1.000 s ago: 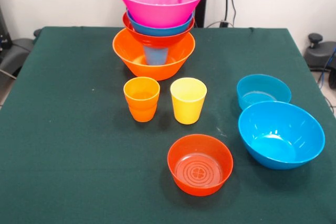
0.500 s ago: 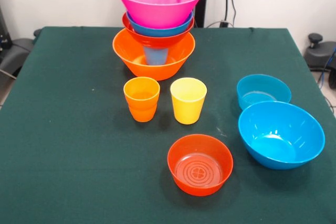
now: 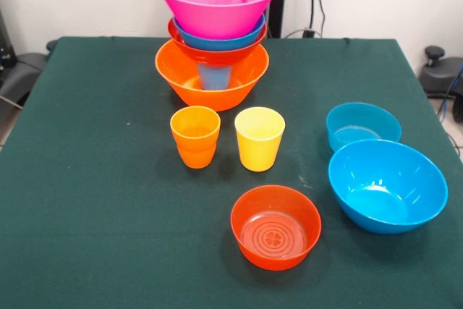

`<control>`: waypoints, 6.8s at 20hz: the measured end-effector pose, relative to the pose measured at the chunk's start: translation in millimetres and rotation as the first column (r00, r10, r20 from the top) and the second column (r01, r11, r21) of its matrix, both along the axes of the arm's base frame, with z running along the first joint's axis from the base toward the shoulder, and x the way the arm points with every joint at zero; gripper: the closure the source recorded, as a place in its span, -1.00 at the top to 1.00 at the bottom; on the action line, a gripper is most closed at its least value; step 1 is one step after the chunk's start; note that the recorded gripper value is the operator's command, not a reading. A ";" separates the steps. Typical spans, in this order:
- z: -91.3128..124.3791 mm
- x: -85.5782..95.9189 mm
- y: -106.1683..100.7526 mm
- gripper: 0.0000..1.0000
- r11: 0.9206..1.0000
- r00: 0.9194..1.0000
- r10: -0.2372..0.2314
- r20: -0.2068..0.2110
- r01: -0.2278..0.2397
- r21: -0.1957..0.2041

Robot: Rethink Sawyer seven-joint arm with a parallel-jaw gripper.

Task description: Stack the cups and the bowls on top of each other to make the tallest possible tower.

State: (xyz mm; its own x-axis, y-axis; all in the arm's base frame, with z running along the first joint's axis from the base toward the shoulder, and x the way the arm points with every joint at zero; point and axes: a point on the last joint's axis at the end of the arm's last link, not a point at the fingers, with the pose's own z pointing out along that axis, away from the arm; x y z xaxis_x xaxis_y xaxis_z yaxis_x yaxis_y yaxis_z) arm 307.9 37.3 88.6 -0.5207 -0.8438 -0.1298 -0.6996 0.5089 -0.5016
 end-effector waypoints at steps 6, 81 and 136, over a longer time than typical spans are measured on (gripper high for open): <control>-0.5 1.0 -2.2 -1.00 0.998 0.999 -0.050 0.008 0.049 0.027; -8.0 26.0 -28.8 1.00 0.945 0.956 -0.287 0.064 0.271 0.185; -13.9 24.4 -59.9 1.00 0.904 0.921 -0.383 -0.073 0.390 0.176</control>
State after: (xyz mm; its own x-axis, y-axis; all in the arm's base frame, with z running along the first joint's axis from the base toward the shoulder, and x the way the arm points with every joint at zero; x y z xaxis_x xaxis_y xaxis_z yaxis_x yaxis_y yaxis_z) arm 332.2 -22.6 74.6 -0.8082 -0.5388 -0.2379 -0.4455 0.8234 -0.3514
